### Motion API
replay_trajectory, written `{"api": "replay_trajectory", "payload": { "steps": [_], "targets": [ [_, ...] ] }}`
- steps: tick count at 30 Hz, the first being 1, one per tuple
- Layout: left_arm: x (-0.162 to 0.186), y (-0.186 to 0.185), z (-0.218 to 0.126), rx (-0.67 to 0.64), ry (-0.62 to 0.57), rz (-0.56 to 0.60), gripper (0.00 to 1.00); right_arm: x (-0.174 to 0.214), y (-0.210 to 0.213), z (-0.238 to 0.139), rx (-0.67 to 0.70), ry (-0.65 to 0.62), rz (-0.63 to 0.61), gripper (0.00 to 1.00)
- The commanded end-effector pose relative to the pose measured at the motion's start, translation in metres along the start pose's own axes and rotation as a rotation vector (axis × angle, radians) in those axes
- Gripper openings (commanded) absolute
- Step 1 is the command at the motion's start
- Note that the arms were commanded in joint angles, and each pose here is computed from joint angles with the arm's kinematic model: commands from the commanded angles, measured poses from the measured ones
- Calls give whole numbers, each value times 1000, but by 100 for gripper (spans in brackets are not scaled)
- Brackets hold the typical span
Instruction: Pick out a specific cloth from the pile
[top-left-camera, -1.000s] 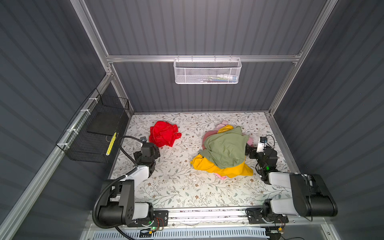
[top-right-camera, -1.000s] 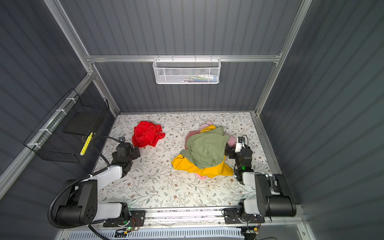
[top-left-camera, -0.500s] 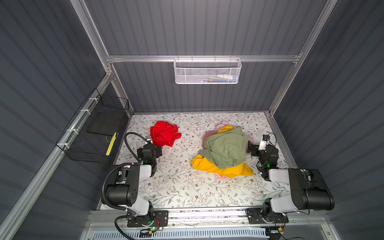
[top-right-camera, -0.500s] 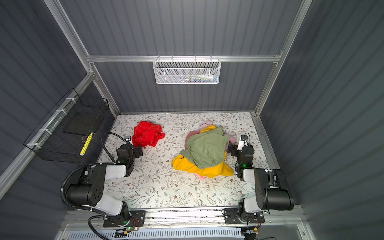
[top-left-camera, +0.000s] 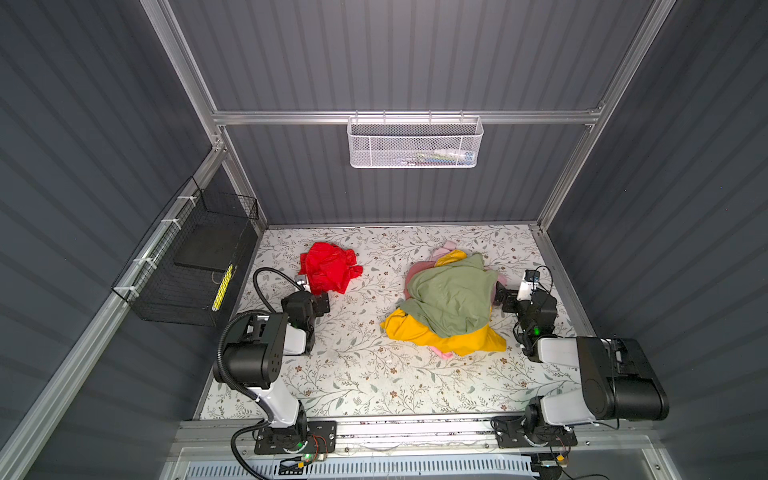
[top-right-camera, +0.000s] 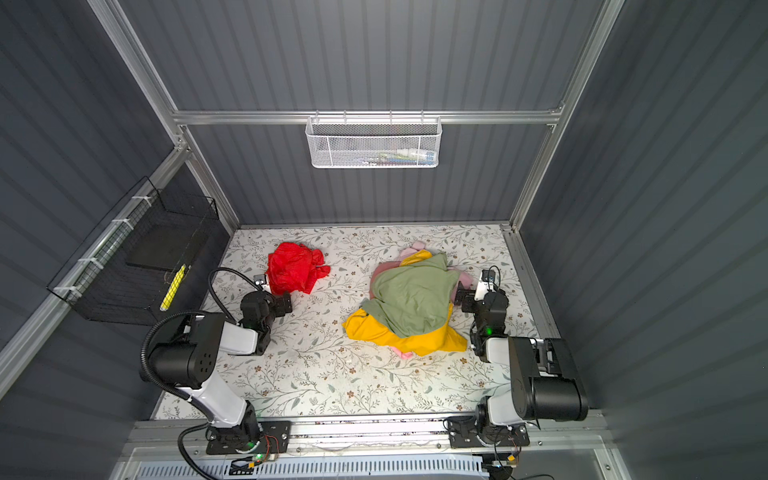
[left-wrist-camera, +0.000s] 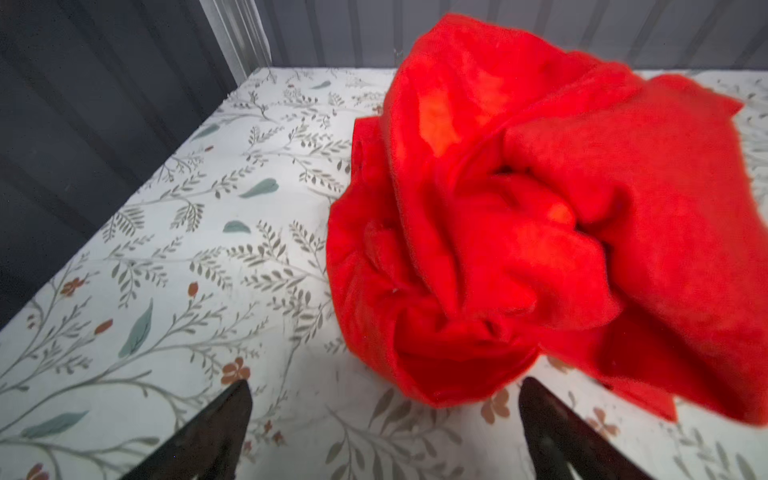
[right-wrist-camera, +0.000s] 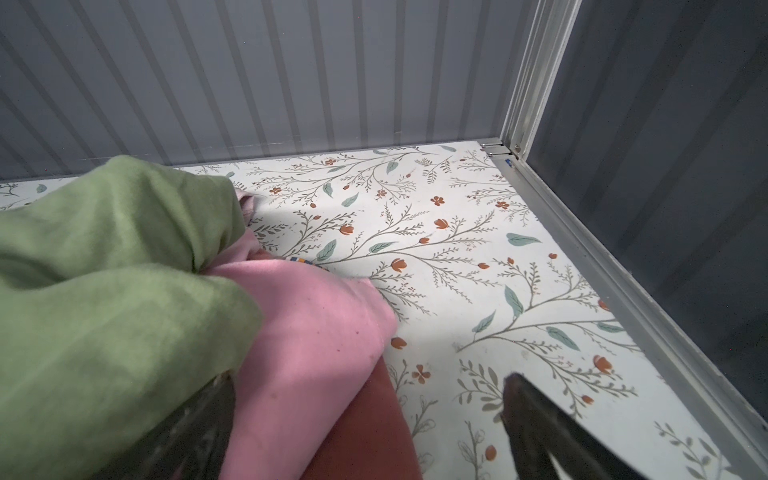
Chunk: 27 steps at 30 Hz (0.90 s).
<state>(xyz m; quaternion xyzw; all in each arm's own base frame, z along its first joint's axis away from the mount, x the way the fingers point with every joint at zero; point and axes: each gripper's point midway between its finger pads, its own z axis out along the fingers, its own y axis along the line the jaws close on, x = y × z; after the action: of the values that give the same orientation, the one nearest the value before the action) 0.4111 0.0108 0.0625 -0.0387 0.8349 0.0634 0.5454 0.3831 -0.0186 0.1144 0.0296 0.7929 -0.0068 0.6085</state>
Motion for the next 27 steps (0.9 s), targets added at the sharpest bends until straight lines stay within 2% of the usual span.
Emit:
{"api": "replay_trajectory", "payload": {
  "steps": [1,27],
  "targets": [
    [-3,-5,2,27,2,7,100,-5,0,2,-3,-15,13,99],
    [-4,-6,4,25,-7,11,100,-5,0,3,-11,-11,18,99]
  ]
}}
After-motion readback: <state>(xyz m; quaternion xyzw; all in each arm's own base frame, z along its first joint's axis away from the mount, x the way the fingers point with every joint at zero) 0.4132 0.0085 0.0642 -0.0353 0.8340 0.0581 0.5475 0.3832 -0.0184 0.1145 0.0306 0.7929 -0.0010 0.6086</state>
